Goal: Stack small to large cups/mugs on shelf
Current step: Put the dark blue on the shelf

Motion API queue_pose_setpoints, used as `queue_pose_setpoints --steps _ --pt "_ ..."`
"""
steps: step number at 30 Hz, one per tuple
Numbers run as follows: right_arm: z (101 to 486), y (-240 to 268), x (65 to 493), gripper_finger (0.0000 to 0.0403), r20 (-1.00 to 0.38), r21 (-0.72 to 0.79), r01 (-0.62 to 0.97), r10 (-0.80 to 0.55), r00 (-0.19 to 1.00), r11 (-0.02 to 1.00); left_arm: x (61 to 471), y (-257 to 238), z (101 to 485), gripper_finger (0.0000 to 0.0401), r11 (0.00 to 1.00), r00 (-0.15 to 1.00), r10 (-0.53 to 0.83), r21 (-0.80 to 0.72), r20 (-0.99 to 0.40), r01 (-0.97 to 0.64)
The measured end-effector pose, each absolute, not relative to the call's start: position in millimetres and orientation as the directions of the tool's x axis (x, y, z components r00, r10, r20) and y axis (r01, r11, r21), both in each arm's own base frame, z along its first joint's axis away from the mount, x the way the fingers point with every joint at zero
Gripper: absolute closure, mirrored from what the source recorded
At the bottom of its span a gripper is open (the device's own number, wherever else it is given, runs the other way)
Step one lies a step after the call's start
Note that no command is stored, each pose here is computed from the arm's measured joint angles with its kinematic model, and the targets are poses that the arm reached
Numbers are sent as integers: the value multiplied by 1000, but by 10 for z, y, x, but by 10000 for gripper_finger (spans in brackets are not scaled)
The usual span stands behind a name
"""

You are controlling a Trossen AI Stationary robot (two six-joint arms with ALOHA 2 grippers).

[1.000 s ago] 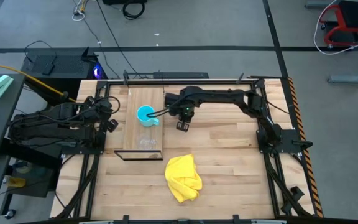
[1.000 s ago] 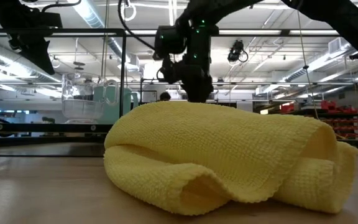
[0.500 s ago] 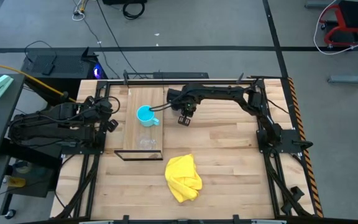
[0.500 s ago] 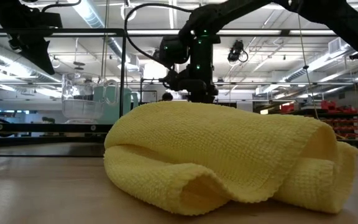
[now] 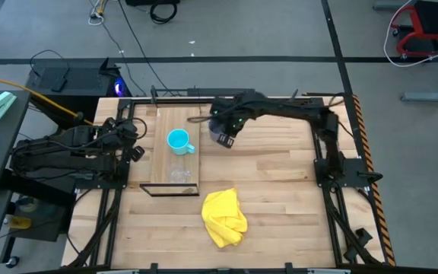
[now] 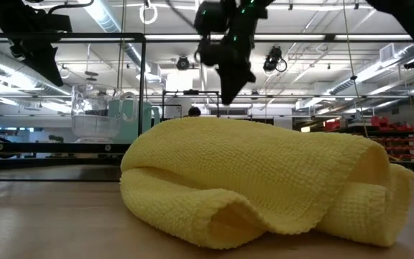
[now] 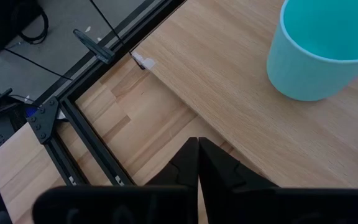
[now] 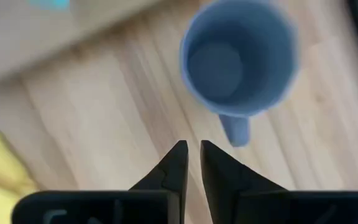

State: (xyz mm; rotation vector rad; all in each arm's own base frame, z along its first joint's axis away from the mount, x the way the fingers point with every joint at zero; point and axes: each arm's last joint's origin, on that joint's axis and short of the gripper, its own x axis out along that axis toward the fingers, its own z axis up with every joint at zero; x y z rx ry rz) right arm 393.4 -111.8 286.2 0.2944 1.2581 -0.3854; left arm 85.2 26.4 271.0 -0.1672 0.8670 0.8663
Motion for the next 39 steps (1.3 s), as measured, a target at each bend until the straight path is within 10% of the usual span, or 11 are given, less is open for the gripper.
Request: queue_pose_setpoints --steps 16,39 --pt "2833 -1921 3773 274 -923 121 572 -120 365 811 852 264 2710 380 658 340 598 202 -726 -725" --pt "2360 -2040 3953 275 -950 98 555 -89 300 826 851 264 2710 384 658 340 598 202 -726 -725"
